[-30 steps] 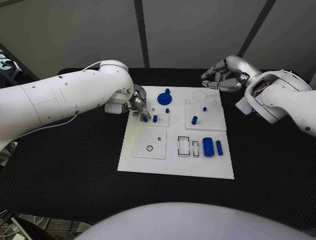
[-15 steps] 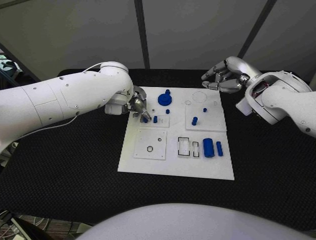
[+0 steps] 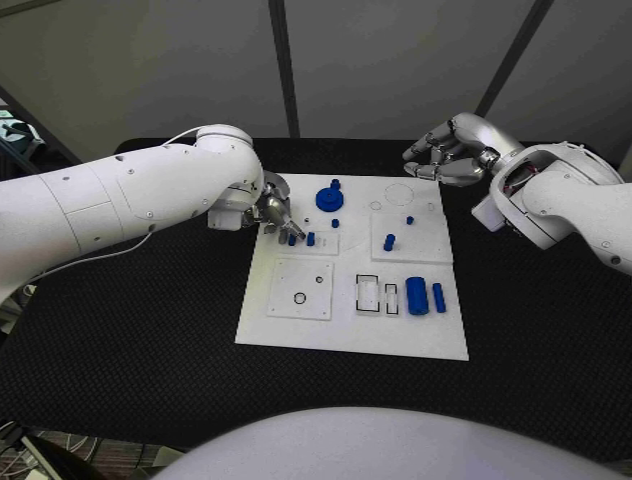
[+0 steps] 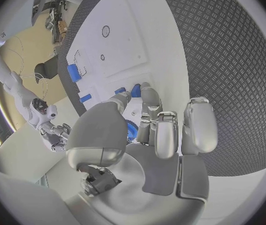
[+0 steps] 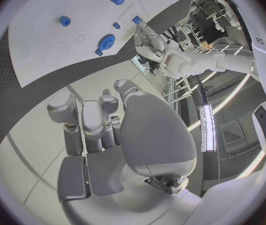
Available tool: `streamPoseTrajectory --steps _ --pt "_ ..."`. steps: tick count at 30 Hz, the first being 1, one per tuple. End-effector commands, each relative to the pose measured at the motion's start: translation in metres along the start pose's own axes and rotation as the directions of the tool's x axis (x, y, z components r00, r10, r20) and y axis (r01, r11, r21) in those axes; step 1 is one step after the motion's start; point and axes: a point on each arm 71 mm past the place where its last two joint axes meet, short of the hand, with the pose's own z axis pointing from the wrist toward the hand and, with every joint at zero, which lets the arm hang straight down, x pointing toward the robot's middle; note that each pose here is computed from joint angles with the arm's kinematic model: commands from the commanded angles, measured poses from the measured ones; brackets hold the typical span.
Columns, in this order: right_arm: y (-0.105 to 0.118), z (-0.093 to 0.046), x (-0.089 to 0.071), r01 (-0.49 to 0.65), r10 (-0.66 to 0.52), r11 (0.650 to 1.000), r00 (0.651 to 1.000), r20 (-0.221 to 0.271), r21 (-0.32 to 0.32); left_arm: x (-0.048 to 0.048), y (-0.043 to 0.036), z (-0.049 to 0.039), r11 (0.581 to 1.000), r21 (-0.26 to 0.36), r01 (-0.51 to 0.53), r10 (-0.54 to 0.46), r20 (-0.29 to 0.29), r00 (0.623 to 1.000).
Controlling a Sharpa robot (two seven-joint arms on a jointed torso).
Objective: Assemble the parts on the task board
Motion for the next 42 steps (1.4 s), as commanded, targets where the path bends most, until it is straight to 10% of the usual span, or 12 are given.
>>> streamPoseTrajectory --steps 1,25,34,42 --pt "0.001 0.001 -0.001 0.000 0.000 1.000 1.000 0.012 -0.005 -0.0024 0.0017 -0.0008 1.000 -0.001 0.024 -0.024 0.040 0.999" --pt "-0.001 0.004 -0.001 0.004 -0.004 1.000 1.000 0.014 -0.002 -0.0118 0.0180 -0.0057 0.955 0.083 0.283 -0.293 0.146 0.945" --pt "-0.002 0.002 -0.002 0.007 -0.007 1.000 1.000 0.016 0.000 -0.0209 0.0126 -0.0200 0.883 0.322 0.343 -0.436 0.285 0.854" --pt "-0.002 0.002 -0.002 0.007 -0.007 1.000 1.000 0.014 -0.004 -0.0154 -0.0072 -0.0336 0.842 0.523 0.131 -0.407 0.458 0.790"
